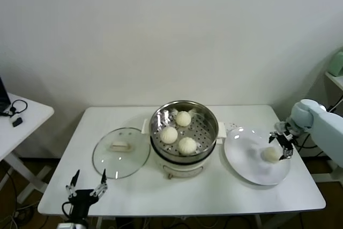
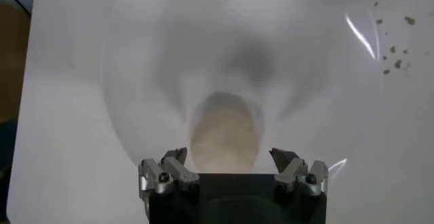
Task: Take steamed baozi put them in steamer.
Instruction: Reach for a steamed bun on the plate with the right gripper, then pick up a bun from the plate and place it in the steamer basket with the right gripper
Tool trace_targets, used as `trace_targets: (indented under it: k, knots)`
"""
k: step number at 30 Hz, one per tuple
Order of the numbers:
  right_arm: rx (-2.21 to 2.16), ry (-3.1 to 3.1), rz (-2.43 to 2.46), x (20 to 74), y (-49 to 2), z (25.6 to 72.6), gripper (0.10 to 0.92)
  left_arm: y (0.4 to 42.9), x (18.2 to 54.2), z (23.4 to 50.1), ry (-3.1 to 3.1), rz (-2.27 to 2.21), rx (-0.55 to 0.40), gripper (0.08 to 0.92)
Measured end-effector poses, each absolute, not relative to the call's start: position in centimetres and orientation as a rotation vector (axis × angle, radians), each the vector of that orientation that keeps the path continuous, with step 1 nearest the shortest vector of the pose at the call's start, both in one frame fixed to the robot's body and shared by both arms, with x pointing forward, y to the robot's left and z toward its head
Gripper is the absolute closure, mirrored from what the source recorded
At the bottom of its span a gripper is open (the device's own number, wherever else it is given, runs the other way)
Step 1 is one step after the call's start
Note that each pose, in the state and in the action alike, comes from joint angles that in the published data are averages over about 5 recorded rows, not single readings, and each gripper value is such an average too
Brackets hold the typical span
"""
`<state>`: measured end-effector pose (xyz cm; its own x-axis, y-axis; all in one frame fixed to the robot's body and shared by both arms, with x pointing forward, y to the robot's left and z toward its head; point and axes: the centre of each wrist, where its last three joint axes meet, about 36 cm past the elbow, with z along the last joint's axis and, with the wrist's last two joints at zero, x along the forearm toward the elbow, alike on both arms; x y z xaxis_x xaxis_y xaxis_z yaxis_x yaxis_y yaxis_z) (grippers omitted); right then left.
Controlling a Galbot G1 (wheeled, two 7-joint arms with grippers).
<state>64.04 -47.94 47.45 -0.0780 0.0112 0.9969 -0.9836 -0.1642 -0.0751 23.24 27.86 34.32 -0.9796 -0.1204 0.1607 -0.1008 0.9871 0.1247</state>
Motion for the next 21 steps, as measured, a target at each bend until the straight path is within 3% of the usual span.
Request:
trace_targets:
  k: [10,21]
  knots:
    - [1.280,-1.166,1.379,63.8,-47.9,45.5,0.201,27.9,23.2,34.2,-2.958,-0.177,0.167,0.177]
    - [1.274,-1.183,1.375,63.9,-48.0,45.0,0.335,27.8,23.1,34.1,-2.957,-0.179,0.166,0.177]
